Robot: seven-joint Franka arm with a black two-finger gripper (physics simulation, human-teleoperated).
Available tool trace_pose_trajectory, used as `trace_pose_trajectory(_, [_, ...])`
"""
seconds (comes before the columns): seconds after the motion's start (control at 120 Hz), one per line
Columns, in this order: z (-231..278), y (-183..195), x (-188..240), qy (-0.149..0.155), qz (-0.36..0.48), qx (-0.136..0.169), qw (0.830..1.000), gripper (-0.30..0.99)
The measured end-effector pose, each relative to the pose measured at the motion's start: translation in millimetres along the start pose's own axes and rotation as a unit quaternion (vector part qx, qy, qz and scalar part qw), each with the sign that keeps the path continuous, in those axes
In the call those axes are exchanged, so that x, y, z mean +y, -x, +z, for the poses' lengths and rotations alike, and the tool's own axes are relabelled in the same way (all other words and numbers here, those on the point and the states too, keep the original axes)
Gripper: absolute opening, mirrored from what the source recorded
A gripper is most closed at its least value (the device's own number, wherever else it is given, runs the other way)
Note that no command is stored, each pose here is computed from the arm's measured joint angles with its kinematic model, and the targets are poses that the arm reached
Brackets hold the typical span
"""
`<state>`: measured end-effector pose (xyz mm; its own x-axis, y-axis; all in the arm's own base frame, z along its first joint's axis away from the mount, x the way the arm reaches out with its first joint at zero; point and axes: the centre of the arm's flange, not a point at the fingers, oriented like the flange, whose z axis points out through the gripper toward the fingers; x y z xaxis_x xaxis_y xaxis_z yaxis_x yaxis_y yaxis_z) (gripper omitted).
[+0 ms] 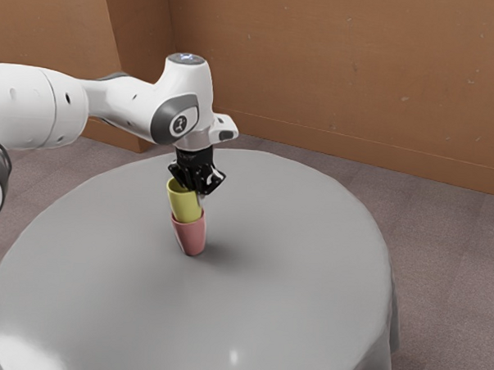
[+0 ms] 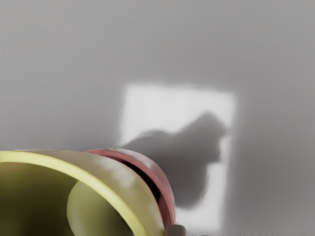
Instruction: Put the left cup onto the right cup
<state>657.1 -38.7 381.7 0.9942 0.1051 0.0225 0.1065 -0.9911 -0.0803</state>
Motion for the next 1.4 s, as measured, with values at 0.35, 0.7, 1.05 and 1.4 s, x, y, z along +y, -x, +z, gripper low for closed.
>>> trace_pose_trajectory(0.35, [-1,-1,3,0.006,0.001,0.006,1.000,0.45])
trace_pose_trajectory(0.7, [-8,-2,3,0.007,0.002,0.012,1.000,0.63])
trace_pose_trajectory(1.05, [-23,1,-2,0.009,0.001,0.018,1.000,0.67])
trace_pose_trajectory(1.4, [-137,46,3,0.024,0.027,0.028,0.999,0.68])
